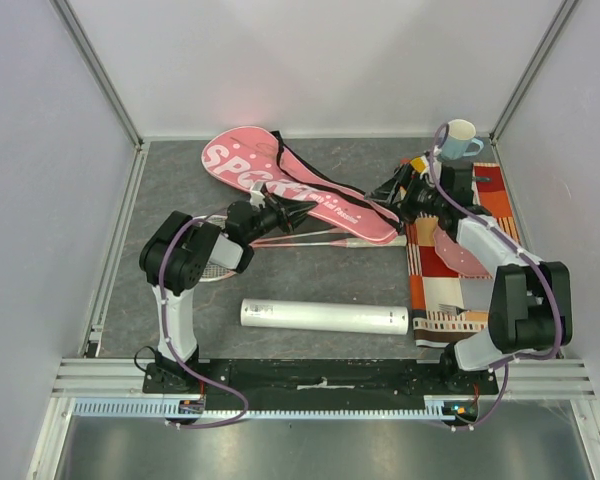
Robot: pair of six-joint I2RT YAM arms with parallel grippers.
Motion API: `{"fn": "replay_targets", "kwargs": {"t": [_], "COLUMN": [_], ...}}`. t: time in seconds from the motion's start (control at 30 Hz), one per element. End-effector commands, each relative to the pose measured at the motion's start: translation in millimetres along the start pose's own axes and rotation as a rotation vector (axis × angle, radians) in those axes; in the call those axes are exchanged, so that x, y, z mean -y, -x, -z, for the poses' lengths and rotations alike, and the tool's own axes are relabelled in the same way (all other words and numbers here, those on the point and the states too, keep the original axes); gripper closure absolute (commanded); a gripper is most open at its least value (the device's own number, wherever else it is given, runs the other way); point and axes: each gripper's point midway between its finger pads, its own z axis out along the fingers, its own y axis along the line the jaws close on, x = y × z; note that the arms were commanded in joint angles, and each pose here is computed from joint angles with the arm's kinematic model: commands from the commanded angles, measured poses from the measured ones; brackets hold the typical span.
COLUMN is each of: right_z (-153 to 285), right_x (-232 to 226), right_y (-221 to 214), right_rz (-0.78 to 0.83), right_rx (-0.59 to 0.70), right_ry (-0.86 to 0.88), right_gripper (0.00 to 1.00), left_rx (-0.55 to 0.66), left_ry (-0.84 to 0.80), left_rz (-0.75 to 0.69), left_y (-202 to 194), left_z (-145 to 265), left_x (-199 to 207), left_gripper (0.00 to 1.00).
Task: Pack up the badminton gear
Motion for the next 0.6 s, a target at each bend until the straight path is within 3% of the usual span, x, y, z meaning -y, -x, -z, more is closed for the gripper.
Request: {"fn": "replay_targets", "kwargs": {"t": [0.0, 0.17, 0.27, 0.3, 0.37, 0.4, 0.43, 0.47, 0.5, 0.53, 0.57], "right_z": [-14.3, -21.2, -25.7, -27.1, -28.4, -27.4, -28.4, -21.5, -19.7, -18.7, -9.2], "right_x": [-24.7, -31.2, -32.1, -36.1, -51.7, -56.8, -65.7, -76.2, -78.2, -81.4, -92.3], "right_y": [-22.5, -15.6, 2.8, 7.5, 10.3, 12.9, 15.4, 20.4, 23.9, 32.2, 41.4], "right_rz": [0.008, -0.009, 0.013, 0.032, 0.086, 0.148, 0.199, 0.255, 0.355, 0.398, 0.456], "right_rx": [-0.065, -0.03, 0.046, 0.061, 0.064, 0.079, 0.102, 0.136, 0.169, 0.225, 0.285], "right_ry": [0.114, 0.15, 0.129, 0.145, 0.181, 0.188, 0.185, 0.188, 0.169, 0.123, 0.113], "right_gripper": [0.08, 0.21, 0.52, 0.7, 0.92, 1.0, 1.0, 1.0, 1.0, 1.0, 1.0], "left_rx": [-0.075, -0.076, -0.086, -0.088, -0.109, -0.115, -0.121, -0.154, -0.162, -0.164, -0.175], "left_ry": [-0.16, -0.152, -0.117, -0.091, -0.04, -0.022, 0.046, 0.095, 0.096, 0.205, 0.239], "left_rz": [-0.17, -0.19, -0.197, -0.188, -0.194, -0.207, -0.19, -0.237, -0.281, -0.245, -0.327], "left_y": [-21.1, -23.9, -26.9, -27.2, -31.9, -34.6, -35.4, -39.4, -44.2, -43.6, -43.2], "left_z": [2.4, 4.7, 7.9, 9.5, 15.8, 19.2, 22.5, 27.1, 33.0, 41.3, 46.1], "left_x": [57.1, 56.9, 46.7, 42.4, 29.5, 31.6, 19.8, 10.5, 22.3, 3.7, 1.4], "left_gripper": [0.98, 0.98, 0.98, 0.95, 0.81, 0.65, 0.49, 0.4, 0.35, 0.35, 0.35]}}
